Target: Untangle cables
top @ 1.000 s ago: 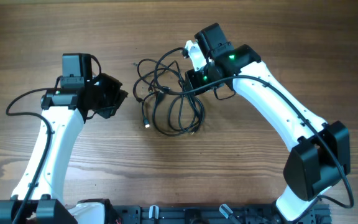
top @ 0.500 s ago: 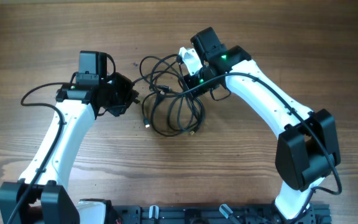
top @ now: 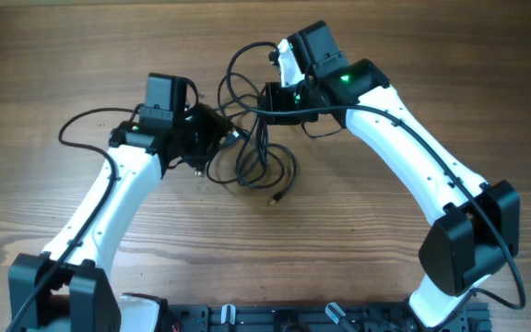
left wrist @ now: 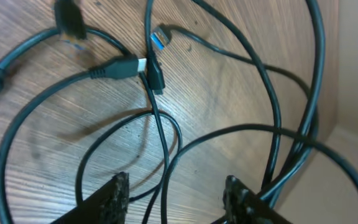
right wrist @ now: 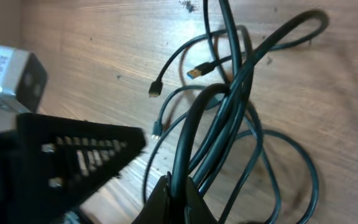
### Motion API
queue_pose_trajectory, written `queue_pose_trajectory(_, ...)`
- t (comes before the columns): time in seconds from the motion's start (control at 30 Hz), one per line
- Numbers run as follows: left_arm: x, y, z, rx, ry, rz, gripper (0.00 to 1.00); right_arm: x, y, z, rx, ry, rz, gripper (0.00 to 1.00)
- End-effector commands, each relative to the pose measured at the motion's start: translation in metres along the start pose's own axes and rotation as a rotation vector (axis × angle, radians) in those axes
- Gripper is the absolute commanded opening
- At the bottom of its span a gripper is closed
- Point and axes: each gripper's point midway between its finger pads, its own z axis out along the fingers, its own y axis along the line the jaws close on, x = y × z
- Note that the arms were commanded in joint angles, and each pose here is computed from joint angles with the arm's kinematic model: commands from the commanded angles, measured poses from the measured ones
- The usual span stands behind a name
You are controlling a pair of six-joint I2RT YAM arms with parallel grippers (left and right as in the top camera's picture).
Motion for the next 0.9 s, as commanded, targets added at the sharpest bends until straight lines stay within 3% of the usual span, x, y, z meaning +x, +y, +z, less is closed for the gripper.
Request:
queue_pose_trajectory(0.0,0.009,-0.003,0.012,0.003,0.027,0.085,0.56,-0.008,0.022,-0.021,-0.127,-0.006,0.042,0.04)
queue_pose_trajectory(0.13,0.021,-0.028,0.015,0.093,0.045,0.250,0.62,-0.012,0.020,-0.035,-0.228,0.016,0.047,0.04)
queue_pose_trajectory(0.6,0.043,-0.067,0.027,0.286,0.139,0.414,0.71,-0.015,0.010,-0.042,-0.241,0.012,0.021,0.04)
queue_pose_trajectory(0.87,0.048,-0.045,0.060,0.215,0.209,0.365,0.55,-0.014,0.031,-0.049,-0.363,0.032,-0.009,0.04)
